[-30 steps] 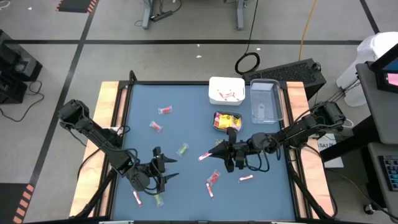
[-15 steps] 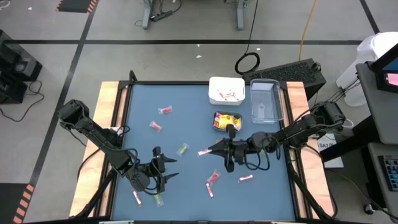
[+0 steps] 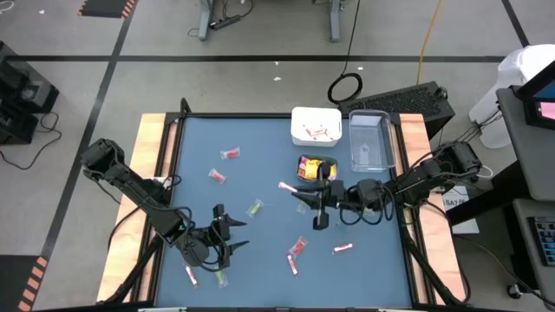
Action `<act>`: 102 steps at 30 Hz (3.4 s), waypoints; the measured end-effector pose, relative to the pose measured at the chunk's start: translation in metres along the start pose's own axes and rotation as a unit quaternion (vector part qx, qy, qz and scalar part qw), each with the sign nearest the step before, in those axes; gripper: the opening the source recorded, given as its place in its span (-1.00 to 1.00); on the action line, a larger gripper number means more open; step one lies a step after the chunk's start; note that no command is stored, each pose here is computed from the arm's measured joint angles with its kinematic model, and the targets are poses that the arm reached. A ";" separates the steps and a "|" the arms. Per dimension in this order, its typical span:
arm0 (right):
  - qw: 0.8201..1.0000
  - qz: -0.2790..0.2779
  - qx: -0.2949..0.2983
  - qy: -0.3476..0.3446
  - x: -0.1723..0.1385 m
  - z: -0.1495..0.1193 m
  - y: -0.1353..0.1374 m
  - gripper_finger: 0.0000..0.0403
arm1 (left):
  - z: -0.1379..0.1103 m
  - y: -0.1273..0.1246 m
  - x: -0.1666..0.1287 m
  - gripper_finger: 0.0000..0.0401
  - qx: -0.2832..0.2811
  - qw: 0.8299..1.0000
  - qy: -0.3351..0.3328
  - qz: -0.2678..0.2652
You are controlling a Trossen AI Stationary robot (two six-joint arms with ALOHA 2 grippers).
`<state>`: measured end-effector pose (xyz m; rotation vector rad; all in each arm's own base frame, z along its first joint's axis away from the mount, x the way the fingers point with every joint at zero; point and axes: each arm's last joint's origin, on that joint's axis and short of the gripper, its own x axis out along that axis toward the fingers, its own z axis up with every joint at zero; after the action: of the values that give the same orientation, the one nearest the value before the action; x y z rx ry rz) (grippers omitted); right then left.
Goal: Sort candy
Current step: Put the middle left white candy into the white bin, then put the top left white candy into the white bin
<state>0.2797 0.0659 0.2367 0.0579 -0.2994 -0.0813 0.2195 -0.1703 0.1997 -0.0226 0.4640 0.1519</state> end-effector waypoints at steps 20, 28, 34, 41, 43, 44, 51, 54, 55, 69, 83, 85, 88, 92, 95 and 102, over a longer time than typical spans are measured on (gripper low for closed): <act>0.999 -0.012 -0.015 0.030 0.002 -0.006 -0.008 -0.81 | 0.000 0.000 0.000 0.30 0.000 1.000 0.000 0.000; 0.994 -0.055 -0.068 0.058 0.002 -0.011 -0.011 -0.81 | 0.000 0.000 0.000 0.30 0.000 1.000 -0.002 0.003; 0.973 -0.187 -0.098 0.095 0.001 -0.017 -0.024 -0.81 | 0.000 0.000 0.000 0.30 0.001 1.000 -0.002 0.004; 0.958 -0.213 -0.128 0.143 0.016 -0.003 -0.042 -0.81 | 0.000 0.000 0.000 0.30 0.015 1.000 -0.001 0.004; 0.946 -0.229 -0.141 0.182 0.024 0.003 -0.051 -0.81 | 0.000 0.000 0.000 0.30 0.015 1.000 -0.001 0.004; 0.938 -0.236 -0.145 0.207 0.027 0.007 -0.056 -0.81 | 0.000 0.000 0.000 0.30 0.014 1.000 -0.001 0.004; 0.859 -0.273 -0.163 0.401 0.038 0.033 -0.094 -0.81 | -0.001 0.000 0.000 0.30 0.012 1.000 0.000 0.004; 0.832 -0.264 -0.151 0.464 0.034 0.039 -0.114 -0.81 | -0.002 0.000 -0.001 0.30 -0.001 1.000 0.008 0.003; 0.822 -0.259 -0.149 0.485 0.031 0.040 -0.121 -0.81 | -0.003 0.001 -0.001 0.30 -0.002 1.000 0.013 0.001; 0.772 -0.302 -0.079 0.554 -0.005 0.027 -0.201 -0.81 | -0.008 0.002 -0.001 0.30 -0.021 0.999 0.043 -0.007; 0.752 -0.300 -0.095 0.580 -0.003 -0.017 -0.234 -0.81 | -0.010 0.003 -0.001 0.30 -0.013 0.999 0.052 -0.004; 0.747 -0.302 -0.093 0.585 -0.003 -0.022 -0.238 -0.81 | -0.010 0.004 -0.001 0.30 -0.011 0.999 0.054 -0.003; 0.741 -0.304 -0.091 0.592 -0.004 -0.030 -0.243 -0.76 | -0.011 0.004 -0.001 0.30 -0.007 0.998 0.057 0.000; 0.732 -0.314 -0.092 0.597 -0.005 -0.037 -0.247 -0.59 | -0.011 0.004 -0.001 0.30 -0.019 0.998 0.058 -0.001; 0.717 -0.332 -0.106 0.604 -0.005 -0.033 -0.248 -0.44 | -0.012 0.002 -0.002 0.30 -0.035 0.997 0.073 -0.022; 0.749 -0.314 -0.074 0.579 0.006 0.030 -0.215 -0.21 | -0.013 -0.010 -0.013 0.30 -0.022 0.990 0.109 -0.090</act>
<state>0.2608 -0.1500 0.2523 0.0402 1.0066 -0.7134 0.2037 -0.1826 0.1941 -0.1252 0.6744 -0.0179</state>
